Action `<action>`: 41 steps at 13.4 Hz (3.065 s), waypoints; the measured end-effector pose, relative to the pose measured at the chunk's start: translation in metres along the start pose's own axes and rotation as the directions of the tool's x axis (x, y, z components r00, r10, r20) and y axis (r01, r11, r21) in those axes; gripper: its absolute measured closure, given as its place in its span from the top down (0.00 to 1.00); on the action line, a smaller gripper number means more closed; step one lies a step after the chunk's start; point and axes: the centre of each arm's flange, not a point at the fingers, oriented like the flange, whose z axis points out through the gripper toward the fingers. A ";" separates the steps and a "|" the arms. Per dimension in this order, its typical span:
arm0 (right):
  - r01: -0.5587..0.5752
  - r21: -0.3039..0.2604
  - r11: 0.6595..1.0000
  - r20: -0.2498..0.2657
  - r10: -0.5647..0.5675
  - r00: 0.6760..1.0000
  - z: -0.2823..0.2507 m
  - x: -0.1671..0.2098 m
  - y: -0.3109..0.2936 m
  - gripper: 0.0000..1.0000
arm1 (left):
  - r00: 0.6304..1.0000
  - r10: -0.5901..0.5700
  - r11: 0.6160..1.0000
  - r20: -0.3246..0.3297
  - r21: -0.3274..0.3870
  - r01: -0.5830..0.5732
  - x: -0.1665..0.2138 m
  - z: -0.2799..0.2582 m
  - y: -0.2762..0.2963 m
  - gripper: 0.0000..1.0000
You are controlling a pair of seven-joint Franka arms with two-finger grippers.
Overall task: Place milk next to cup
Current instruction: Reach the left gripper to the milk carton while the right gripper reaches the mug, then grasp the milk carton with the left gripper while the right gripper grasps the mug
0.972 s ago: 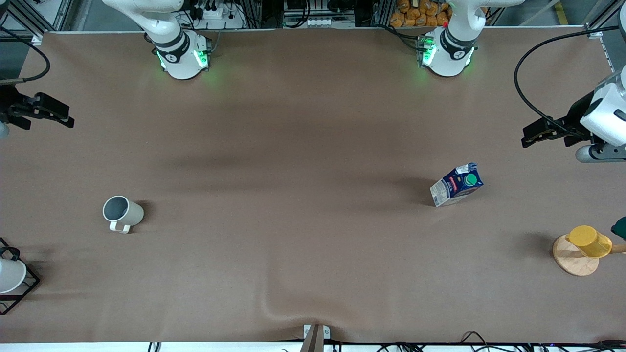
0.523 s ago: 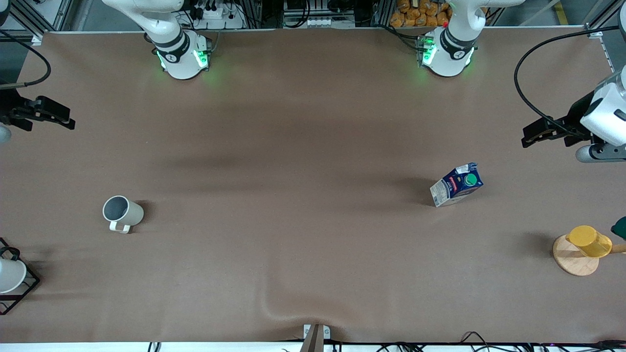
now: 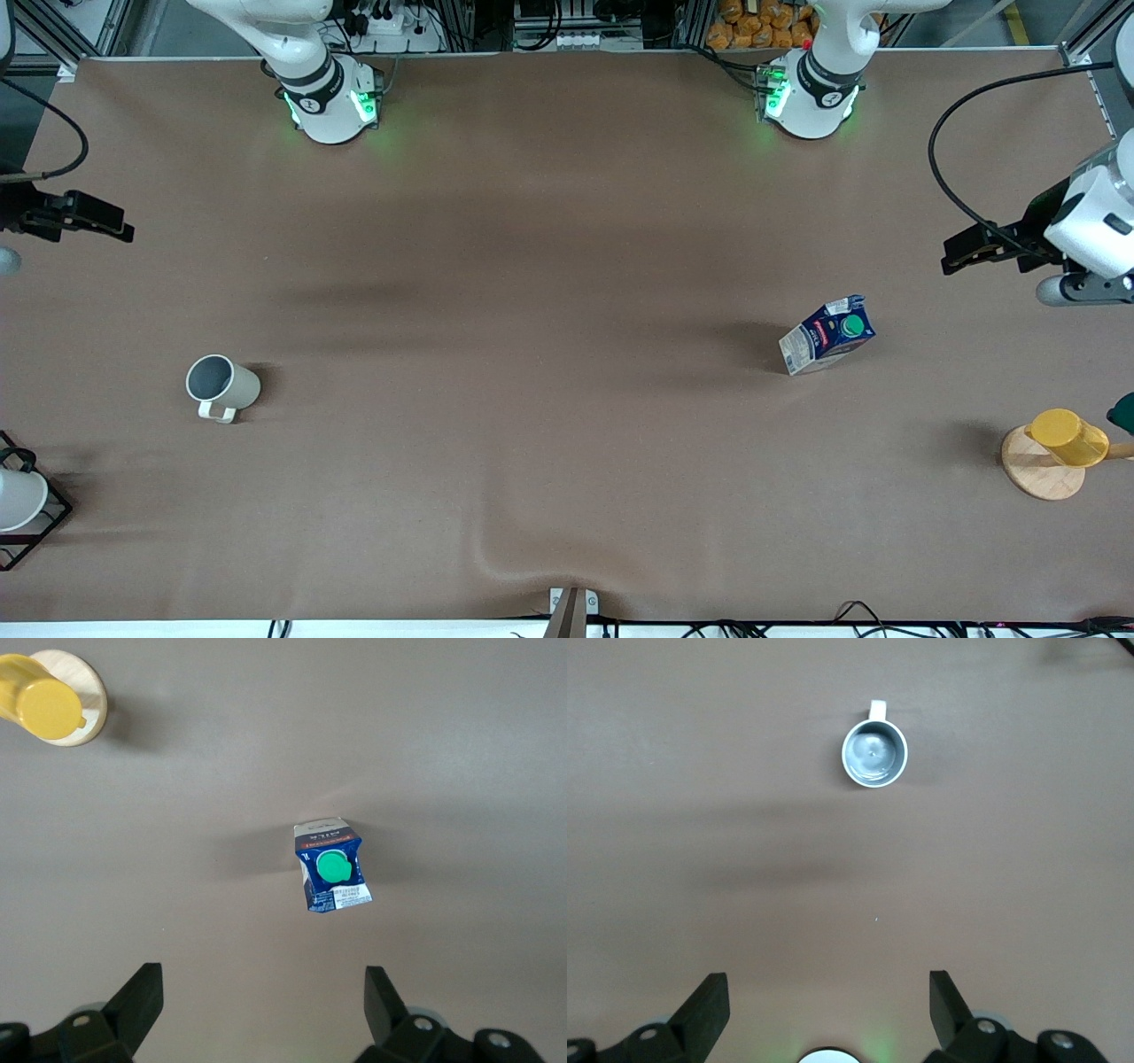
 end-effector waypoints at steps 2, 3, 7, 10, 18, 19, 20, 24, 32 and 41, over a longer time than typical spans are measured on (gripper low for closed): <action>-0.013 0.006 1.000 0.020 0.013 1.000 0.026 0.017 0.011 1.00 | 1.000 0.000 1.000 0.028 0.002 0.000 0.011 0.020 0.001 1.00; -0.018 0.009 1.000 0.030 0.017 0.999 0.041 0.028 0.016 1.00 | 0.999 -0.001 1.000 0.040 0.003 0.000 0.016 0.030 0.001 1.00; -0.035 0.012 0.999 0.015 0.035 0.999 0.103 0.074 0.040 1.00 | 1.000 -0.018 1.000 -0.004 -0.001 0.018 0.033 0.044 -0.008 1.00; -0.012 -0.002 1.000 -0.002 0.012 1.000 0.153 0.104 0.057 1.00 | 0.999 -0.046 0.999 -0.017 -0.007 0.046 0.040 0.055 -0.024 1.00; 0.031 -0.052 0.998 -0.011 -0.032 0.999 0.275 0.153 0.069 1.00 | 0.995 -0.097 0.994 0.037 -0.040 0.098 0.071 0.136 -0.005 1.00; 0.032 -0.051 0.998 -0.005 -0.032 0.999 0.278 0.153 0.069 1.00 | 0.992 -0.120 0.992 0.046 -0.046 0.122 0.069 0.139 0.006 1.00; 0.032 -0.051 0.998 -0.001 -0.032 0.999 0.278 0.152 0.069 1.00 | 0.990 -0.133 0.990 0.057 -0.046 0.135 0.067 0.143 0.018 1.00; 0.032 -0.045 0.998 0.023 -0.031 0.999 0.298 0.151 0.069 1.00 | 0.969 -0.196 0.979 0.148 -0.021 0.202 0.048 0.183 0.050 1.00; 0.053 -0.035 0.998 0.045 -0.051 0.998 0.337 0.152 0.074 0.94 | 0.962 -0.177 0.984 0.207 0.013 0.178 0.031 0.218 0.059 1.00; 0.146 -0.043 0.988 -0.005 -0.146 0.989 0.315 0.157 0.085 0.05 | 0.960 -0.186 0.982 0.209 0.016 0.187 0.027 0.255 0.054 0.91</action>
